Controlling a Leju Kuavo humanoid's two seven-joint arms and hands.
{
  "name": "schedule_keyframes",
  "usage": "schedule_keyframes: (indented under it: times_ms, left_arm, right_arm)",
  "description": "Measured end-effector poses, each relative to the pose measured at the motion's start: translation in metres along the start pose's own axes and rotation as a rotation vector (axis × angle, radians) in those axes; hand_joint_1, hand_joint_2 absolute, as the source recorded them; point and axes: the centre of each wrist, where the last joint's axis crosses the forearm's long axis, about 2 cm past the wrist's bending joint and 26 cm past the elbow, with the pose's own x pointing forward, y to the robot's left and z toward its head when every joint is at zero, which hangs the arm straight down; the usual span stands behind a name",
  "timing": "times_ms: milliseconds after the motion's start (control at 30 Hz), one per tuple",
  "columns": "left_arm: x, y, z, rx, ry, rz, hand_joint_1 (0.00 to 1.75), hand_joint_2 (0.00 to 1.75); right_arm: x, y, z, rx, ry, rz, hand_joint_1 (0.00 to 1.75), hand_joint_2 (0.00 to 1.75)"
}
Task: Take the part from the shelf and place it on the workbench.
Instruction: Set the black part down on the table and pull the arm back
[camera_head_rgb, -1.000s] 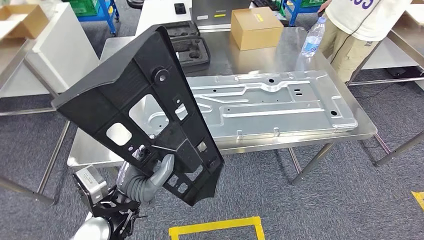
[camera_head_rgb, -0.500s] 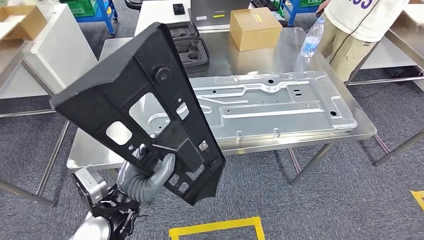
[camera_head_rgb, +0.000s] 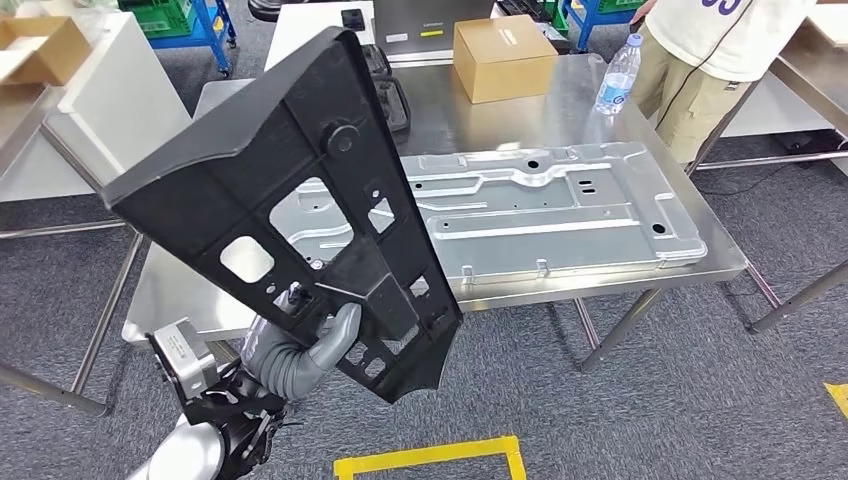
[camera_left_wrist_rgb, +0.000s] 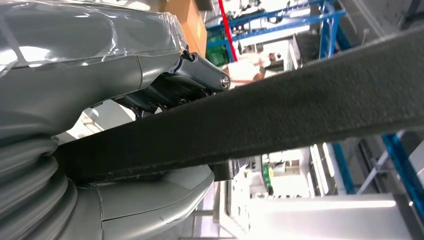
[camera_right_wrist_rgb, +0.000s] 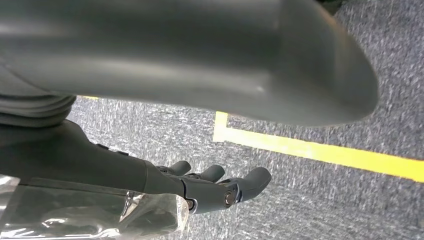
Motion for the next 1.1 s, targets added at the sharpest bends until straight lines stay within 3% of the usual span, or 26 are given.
schedule_keyframes:
  times_ms: [1100]
  left_arm:
    - [-0.0028,-0.0051,-0.0023,-0.037,0.012,0.02,1.75,1.75]
  right_arm:
    - [0.0003,0.0017,0.0002,0.002,-0.001,-0.005,0.0,0.0]
